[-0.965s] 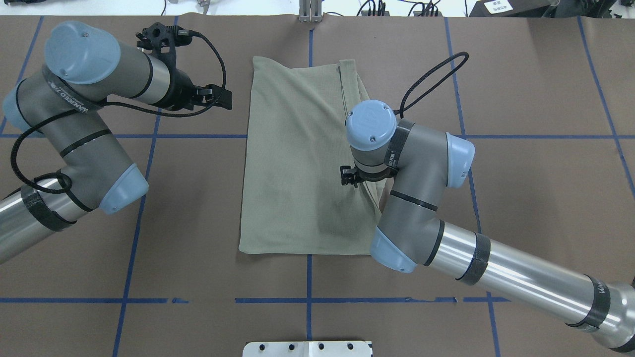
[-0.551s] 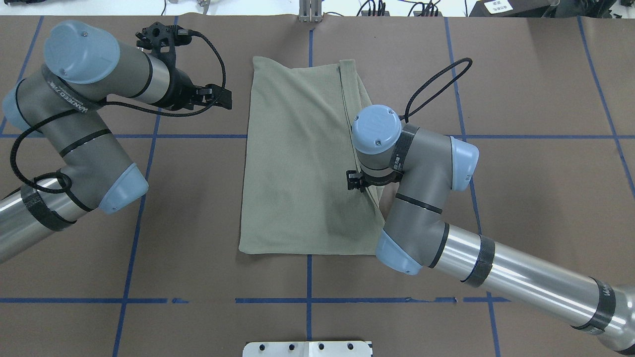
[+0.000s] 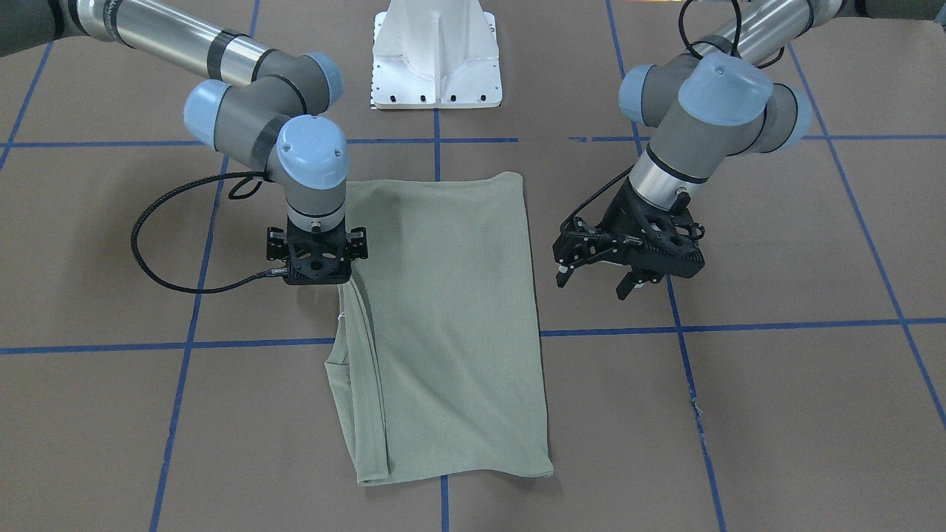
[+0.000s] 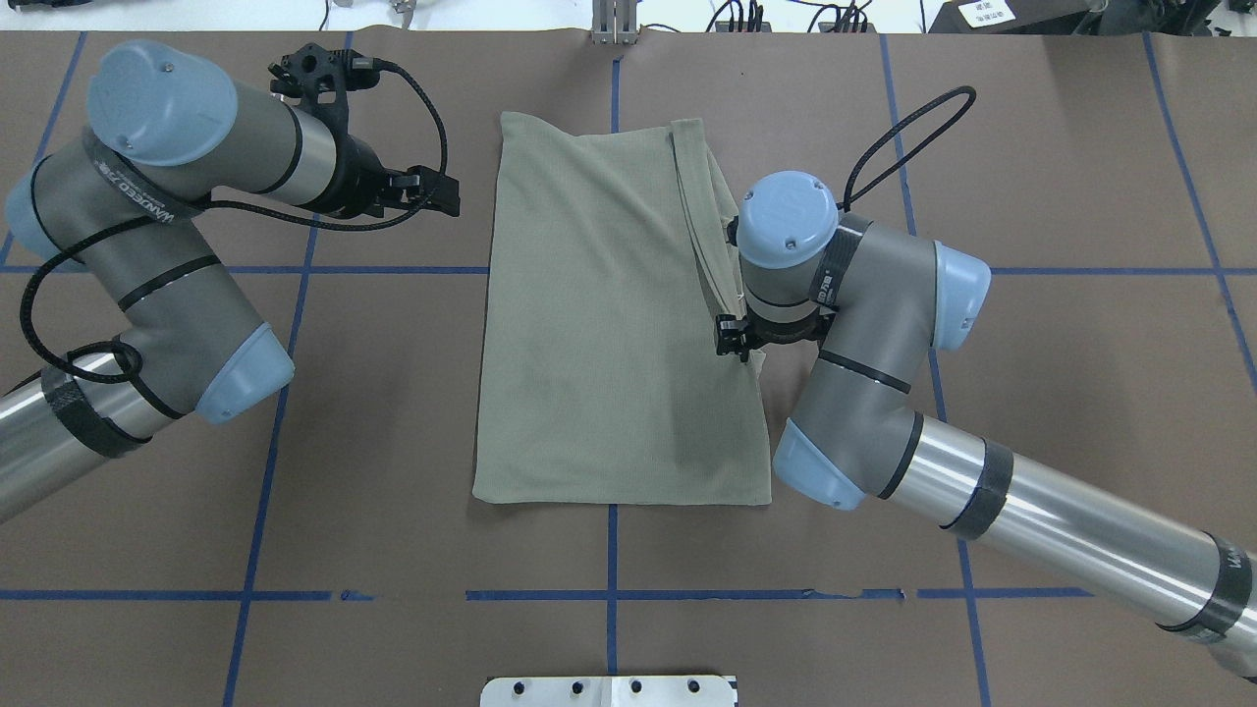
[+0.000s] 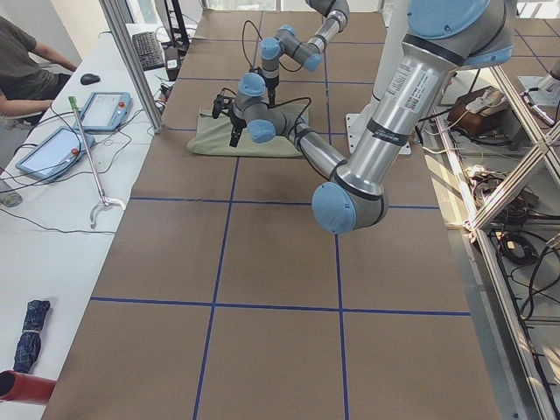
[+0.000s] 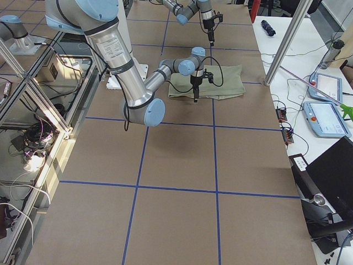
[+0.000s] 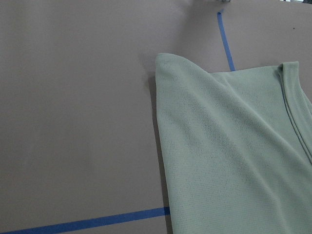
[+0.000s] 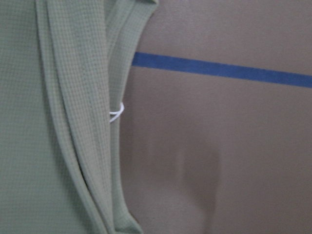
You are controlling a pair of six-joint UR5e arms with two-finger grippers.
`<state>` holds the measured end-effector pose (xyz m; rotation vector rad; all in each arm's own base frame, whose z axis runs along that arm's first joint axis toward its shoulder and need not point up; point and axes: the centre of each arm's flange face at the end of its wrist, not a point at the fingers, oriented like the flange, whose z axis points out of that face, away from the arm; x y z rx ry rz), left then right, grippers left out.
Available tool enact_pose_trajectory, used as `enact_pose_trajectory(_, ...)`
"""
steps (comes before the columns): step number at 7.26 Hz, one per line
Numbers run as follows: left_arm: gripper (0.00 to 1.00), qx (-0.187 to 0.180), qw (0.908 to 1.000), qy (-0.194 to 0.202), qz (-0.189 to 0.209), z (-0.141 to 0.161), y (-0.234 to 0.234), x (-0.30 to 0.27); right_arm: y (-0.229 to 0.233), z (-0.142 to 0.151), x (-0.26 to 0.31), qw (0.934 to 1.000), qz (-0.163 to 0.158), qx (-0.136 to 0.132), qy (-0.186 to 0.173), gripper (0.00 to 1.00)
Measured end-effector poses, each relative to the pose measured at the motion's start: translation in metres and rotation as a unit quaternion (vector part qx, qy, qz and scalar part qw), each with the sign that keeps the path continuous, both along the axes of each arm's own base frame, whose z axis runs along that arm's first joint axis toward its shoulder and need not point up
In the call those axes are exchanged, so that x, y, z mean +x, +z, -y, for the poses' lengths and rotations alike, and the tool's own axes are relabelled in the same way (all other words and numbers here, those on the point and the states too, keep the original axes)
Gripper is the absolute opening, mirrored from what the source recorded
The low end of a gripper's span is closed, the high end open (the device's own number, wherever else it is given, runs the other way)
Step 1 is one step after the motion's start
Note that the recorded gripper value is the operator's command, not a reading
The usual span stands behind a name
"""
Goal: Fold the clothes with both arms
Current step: 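Slide the right gripper along the folded edge away from the robot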
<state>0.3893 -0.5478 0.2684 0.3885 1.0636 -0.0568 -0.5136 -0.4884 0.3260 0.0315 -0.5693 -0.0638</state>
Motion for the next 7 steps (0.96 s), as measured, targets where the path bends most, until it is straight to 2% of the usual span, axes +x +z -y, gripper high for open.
enact_pose_trajectory(2,1.00,0.001,1.0000,0.000,-0.002,0.000,-0.002,0.001,0.024,0.003,0.021,1.0000,-0.007,-0.002,-0.002,1.00)
enact_pose_trajectory(5,1.00,0.005,1.0000,-0.001,-0.005,-0.001,-0.007,-0.001,-0.027,0.028,0.042,0.9992,0.031,0.022,0.009,1.00)
enact_pose_trajectory(7,1.00,0.016,0.9998,-0.007,-0.013,0.001,-0.010,-0.008,-0.058,0.071,0.023,0.9986,0.035,0.041,0.003,1.00)
